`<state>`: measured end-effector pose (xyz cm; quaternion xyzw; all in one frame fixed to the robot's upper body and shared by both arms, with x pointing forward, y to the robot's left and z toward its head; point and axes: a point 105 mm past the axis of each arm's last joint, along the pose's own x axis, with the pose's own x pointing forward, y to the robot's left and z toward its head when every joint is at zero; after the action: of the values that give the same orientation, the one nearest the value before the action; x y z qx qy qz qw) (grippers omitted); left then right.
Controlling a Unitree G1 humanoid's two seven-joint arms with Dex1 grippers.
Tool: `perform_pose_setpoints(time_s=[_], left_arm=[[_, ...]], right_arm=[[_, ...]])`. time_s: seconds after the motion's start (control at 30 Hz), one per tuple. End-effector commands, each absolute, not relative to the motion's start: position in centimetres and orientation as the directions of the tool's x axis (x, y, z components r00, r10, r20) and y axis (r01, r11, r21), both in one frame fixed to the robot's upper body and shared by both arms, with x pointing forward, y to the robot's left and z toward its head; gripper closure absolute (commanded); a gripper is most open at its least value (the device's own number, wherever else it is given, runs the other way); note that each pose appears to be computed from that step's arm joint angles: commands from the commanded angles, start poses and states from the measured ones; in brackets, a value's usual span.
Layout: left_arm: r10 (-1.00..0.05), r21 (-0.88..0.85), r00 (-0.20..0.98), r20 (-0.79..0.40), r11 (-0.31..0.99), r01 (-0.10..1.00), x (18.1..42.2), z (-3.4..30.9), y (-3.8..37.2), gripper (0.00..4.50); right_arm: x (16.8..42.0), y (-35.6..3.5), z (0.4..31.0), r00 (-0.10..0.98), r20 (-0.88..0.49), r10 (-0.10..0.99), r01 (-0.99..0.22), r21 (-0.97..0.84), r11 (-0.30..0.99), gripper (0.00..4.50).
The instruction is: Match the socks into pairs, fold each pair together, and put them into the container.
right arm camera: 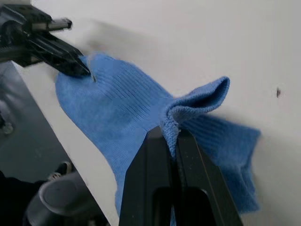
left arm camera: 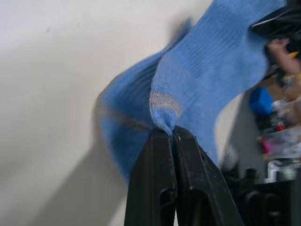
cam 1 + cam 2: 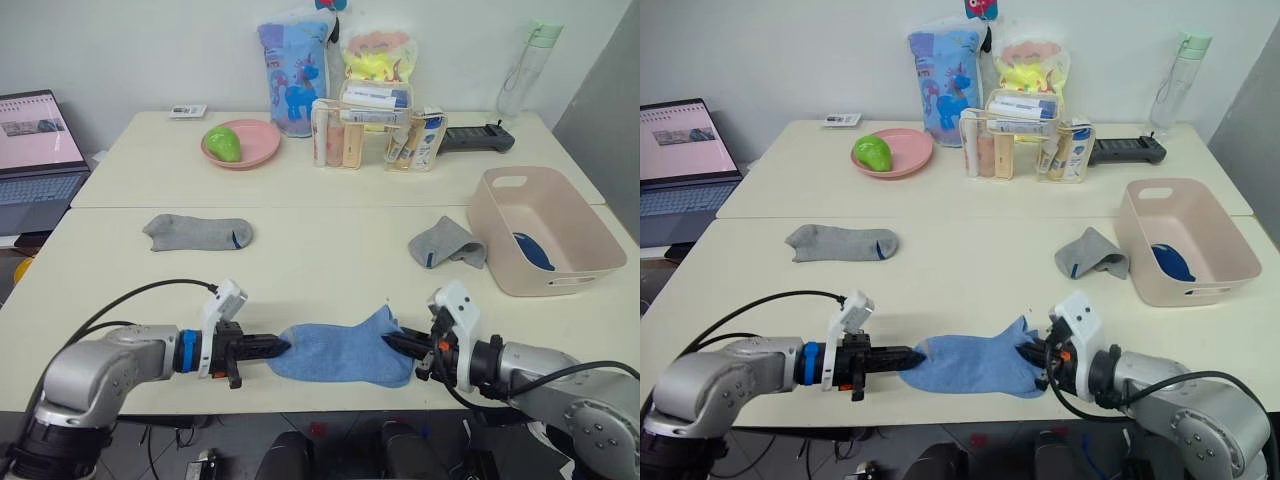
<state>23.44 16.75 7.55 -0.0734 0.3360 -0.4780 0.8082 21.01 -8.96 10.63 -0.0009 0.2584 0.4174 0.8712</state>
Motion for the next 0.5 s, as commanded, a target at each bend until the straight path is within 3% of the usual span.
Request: perform_pose_setpoints(time_s=[0.03, 0.5], left_arm=[[-0.815, -0.383, 0.329, -0.477, 0.53, 0.756, 23.5, 7.5, 16.8, 4.5], [-0.847, -0.372, 0.345, -0.404, 0.497, 0.784, 24.2, 9.1, 16.7, 4.5]], right_arm=[[21.3, -9.0, 10.6, 0.542, -0.438, 0.717, -0.736, 0.163, 0.657, 4.46], [21.2, -9.9, 10.6, 0.547, -0.419, 0.725, -0.739, 0.166, 0.653, 4.46]])
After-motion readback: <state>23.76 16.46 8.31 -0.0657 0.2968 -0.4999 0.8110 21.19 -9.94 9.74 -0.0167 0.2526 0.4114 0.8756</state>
